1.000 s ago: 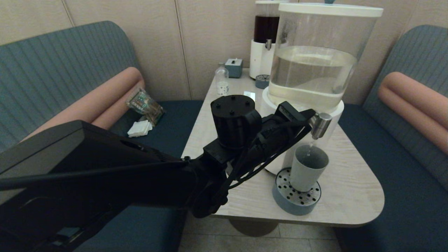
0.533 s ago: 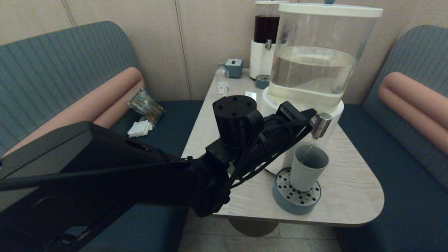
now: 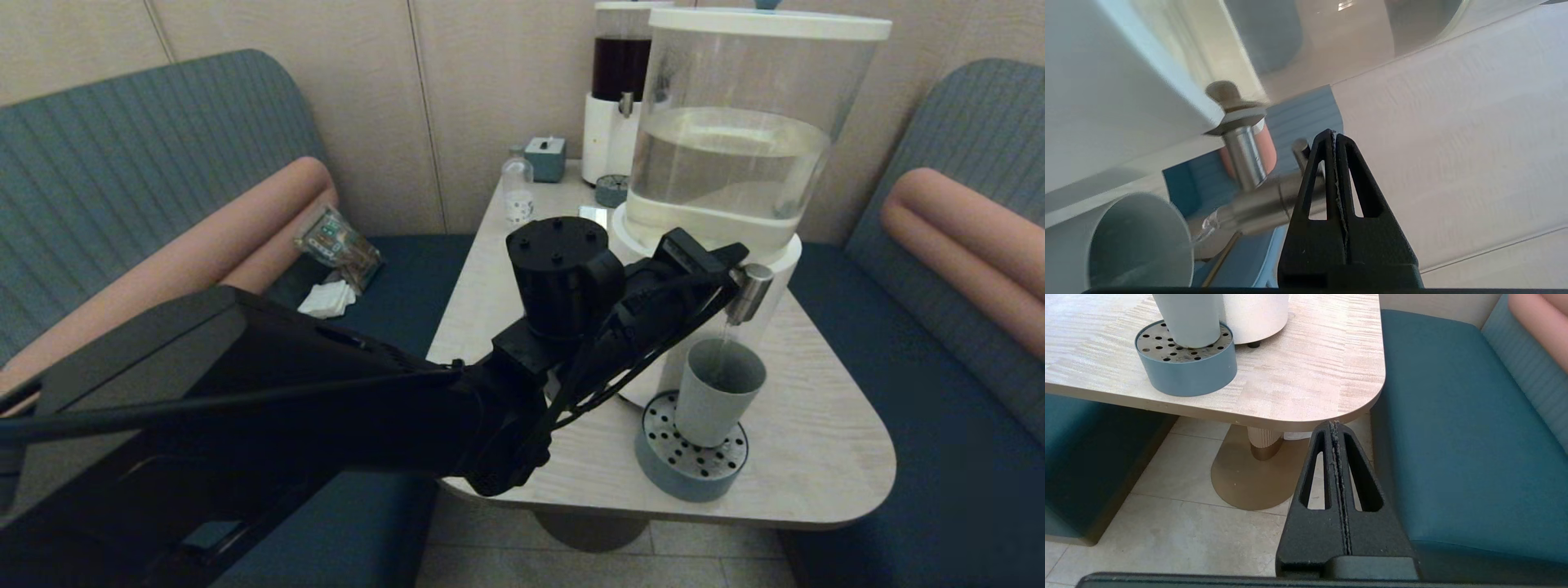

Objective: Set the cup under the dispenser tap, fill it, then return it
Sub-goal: Turn off the faucet

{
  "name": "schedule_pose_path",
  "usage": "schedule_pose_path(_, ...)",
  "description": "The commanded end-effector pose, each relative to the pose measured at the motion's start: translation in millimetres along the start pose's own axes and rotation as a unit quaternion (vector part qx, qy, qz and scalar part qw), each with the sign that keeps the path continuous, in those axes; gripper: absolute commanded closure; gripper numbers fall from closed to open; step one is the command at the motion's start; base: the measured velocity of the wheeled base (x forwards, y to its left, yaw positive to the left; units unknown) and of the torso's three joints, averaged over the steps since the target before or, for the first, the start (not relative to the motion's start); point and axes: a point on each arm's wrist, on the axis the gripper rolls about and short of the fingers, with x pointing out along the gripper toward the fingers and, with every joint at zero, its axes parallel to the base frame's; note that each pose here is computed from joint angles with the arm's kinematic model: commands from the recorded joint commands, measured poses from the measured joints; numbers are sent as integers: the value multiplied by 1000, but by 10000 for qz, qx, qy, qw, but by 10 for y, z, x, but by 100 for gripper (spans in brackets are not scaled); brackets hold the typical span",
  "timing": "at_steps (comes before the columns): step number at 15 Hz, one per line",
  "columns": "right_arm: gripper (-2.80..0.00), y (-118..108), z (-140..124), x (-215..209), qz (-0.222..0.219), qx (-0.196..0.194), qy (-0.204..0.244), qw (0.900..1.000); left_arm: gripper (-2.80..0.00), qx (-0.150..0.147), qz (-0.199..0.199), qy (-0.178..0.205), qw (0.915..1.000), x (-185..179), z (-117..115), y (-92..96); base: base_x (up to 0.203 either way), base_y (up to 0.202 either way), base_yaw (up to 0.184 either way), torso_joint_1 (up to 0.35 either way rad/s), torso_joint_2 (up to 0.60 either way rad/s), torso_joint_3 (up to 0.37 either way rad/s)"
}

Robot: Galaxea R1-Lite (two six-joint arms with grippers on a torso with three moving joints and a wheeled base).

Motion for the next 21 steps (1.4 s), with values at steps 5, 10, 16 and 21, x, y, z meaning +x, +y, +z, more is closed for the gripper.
schedule_pose_path(5, 0, 0, -8, 2, 4, -5, 6, 10000, 0, -45, -71, 7, 10000, 68, -77, 105, 0, 0, 0, 0, 0, 0)
schedule_pose_path(10, 0, 0, -9, 2, 4, -5, 13, 10000, 0, 1027, -237, -21, 9944, -190, 61, -263, 0, 0, 0, 0, 0, 0)
schedule_pose_path(16, 0, 0, -9, 2, 4, -5, 13, 10000, 0, 3109, -82, 770, 9473, -693, -96, -92, 0, 0, 0, 0, 0, 0)
schedule_pose_path(21, 0, 0, -7, 2, 4, -5, 5, 10000, 0, 4474, -5, 833, 8904, -606, -66, 306, 0, 0, 0, 0, 0, 0)
